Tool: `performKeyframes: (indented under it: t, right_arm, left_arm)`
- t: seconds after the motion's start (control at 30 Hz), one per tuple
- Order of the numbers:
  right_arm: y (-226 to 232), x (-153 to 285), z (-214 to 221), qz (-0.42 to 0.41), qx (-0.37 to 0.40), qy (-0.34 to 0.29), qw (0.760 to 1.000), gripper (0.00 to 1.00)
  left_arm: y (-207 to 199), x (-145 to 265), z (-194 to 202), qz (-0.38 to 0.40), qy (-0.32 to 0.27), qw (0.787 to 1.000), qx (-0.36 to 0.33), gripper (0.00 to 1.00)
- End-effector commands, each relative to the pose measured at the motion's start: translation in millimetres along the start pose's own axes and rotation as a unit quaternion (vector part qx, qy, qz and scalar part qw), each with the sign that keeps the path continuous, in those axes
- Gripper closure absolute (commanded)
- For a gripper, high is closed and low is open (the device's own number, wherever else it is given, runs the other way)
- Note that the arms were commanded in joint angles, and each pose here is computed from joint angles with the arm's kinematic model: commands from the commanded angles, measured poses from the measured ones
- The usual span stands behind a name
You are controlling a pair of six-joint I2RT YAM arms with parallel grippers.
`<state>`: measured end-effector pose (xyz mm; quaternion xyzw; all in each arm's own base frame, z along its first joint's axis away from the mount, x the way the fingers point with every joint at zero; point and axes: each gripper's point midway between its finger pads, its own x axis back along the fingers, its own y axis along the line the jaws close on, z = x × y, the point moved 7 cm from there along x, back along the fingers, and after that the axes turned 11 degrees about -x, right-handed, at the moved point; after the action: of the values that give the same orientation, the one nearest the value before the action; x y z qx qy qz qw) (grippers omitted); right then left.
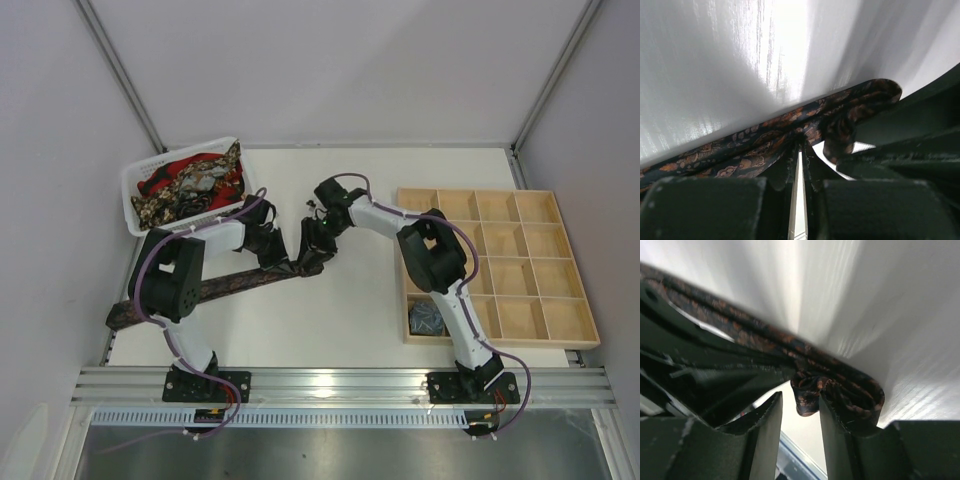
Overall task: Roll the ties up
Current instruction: Roll the tie
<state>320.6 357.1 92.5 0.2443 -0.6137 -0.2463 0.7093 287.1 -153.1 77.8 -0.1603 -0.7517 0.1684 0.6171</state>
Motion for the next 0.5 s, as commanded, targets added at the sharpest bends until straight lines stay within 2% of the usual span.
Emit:
performKeyframes:
  t: [0.0, 0.27, 0.47]
  right_arm:
    - [0.3, 4.9, 9.5, -0.046, 0.006, 0.016, 0.999, 0.58]
    - [3.5, 12.8, -5.4, -0.118, 0.007, 0.01, 0.993, 0.57]
    - [-6.9, 14.6, -20.6, -0.111, -0.025, -0.014, 0.993, 0.58]
  left_arm:
    - [-1.5, 7.1, -12.9, 0.013, -0.014, 1.0, 0.0, 0.9]
    - [-5.2, 11.4, -14.4, 0.031, -0.02, 0.999, 0.013, 0.89]
    - [-7.8, 14.0, -14.0, 0.039, -0.02, 0.999, 0.012, 0.89]
